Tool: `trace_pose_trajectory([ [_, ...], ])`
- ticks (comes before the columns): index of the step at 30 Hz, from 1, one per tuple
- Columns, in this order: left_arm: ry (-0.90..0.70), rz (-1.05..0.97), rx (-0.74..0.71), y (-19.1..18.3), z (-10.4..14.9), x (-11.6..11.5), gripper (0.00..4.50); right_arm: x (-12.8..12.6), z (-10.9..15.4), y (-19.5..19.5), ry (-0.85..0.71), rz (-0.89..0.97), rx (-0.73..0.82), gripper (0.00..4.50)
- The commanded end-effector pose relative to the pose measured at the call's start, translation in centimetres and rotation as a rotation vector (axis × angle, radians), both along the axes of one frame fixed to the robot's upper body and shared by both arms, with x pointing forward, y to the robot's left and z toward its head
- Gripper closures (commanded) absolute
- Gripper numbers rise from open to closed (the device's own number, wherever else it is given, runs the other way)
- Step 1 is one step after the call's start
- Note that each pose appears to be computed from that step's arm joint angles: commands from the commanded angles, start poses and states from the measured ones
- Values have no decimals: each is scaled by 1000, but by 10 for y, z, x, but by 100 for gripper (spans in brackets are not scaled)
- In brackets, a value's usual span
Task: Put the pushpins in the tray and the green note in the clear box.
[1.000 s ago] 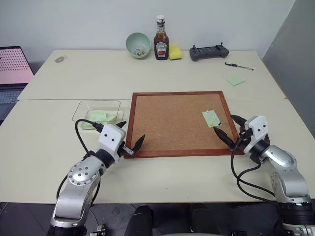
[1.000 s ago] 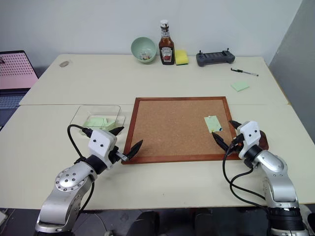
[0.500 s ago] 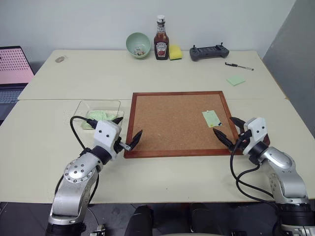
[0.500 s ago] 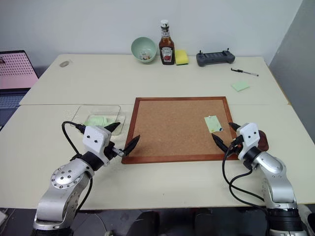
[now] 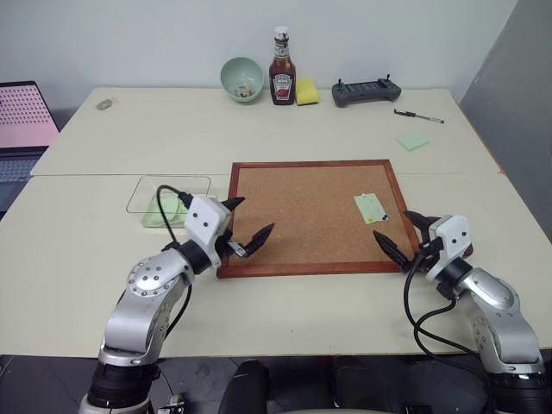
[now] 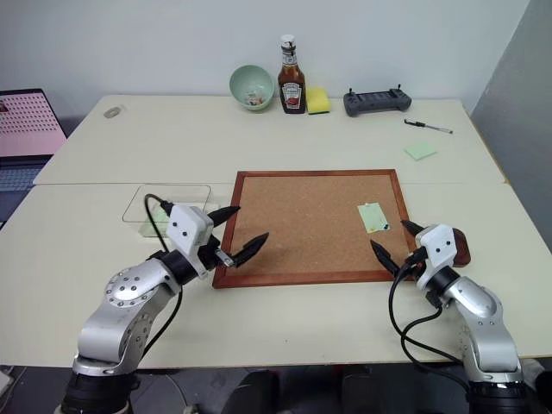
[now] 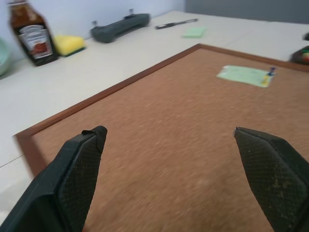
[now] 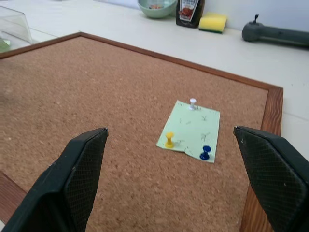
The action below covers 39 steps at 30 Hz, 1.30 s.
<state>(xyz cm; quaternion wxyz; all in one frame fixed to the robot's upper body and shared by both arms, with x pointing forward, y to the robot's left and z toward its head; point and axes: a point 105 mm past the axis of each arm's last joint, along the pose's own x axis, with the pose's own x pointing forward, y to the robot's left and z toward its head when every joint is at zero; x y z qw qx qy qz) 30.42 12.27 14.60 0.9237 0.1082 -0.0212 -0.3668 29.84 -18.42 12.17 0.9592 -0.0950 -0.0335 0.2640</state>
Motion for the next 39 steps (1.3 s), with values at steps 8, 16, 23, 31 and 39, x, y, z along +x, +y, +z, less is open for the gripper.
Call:
trace_pose_trajectory([
  [8, 11, -118, 23, -54, -11, 32, 232, -2, 12, 11, -34, 12, -20, 0],
  [16, 24, -133, 27, -73, -20, 53, 395, 13, 14, 15, -2, 9, 10, 0],
  [23, 105, -185, 73, -83, -46, 57, 445, 32, 16, 17, 65, 34, 19, 0],
  [31, 172, -178, 115, -75, -73, 55, 445, 65, 18, 17, 125, 30, -45, 0],
  [39, 161, -183, 119, -77, -74, 51, 445, 104, 15, 20, 141, -6, -107, 0],
])
